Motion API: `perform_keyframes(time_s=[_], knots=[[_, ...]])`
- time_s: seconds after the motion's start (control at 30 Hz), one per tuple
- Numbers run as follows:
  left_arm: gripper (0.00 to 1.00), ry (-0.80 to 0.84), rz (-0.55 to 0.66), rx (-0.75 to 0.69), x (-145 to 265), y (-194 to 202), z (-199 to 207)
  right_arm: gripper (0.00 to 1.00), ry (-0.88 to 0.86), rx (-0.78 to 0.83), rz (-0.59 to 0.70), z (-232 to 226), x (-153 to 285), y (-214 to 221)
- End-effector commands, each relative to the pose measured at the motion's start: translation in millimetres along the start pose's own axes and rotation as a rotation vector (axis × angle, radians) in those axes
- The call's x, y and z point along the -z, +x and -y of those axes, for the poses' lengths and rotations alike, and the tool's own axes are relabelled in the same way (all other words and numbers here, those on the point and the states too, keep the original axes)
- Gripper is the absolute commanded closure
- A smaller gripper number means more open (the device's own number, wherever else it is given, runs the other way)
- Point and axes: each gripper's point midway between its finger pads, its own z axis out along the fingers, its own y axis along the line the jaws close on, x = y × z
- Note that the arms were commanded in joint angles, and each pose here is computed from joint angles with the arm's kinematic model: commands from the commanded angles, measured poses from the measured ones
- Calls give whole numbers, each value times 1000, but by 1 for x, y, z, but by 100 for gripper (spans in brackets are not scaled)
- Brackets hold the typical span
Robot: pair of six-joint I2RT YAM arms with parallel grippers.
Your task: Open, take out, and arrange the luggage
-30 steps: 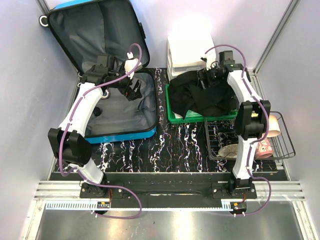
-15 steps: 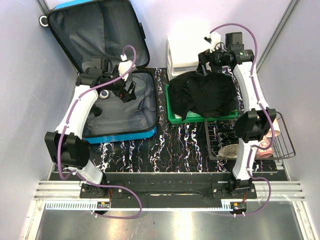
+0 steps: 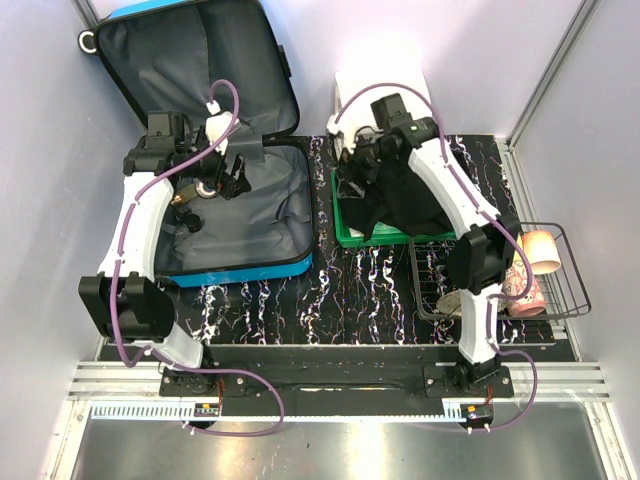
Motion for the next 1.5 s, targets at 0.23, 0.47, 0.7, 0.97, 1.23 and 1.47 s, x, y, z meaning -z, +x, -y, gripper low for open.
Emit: perform_keyframes(time_s=[0.23,0.47,0.7,0.97,1.23,1.47], knots=[[1,3,95,-37,30,-19,24,7,-197,348,-88,-22,-98,58],[1,-12,83,-28,33,-13,25,7,-219,399,-164,-11,-139,94],[1,-90,72,34,44,-4,2,6,-211,401,-278,5,-141,133],[1,-108,90,86,49,0,-16,7,-174,388,-376,33,-89,185],[1,-87,92,102,42,-1,-18,7,-79,251,-390,77,-39,216],[1,-95,79,110,40,3,-21,7,-26,178,-417,99,5,250]])
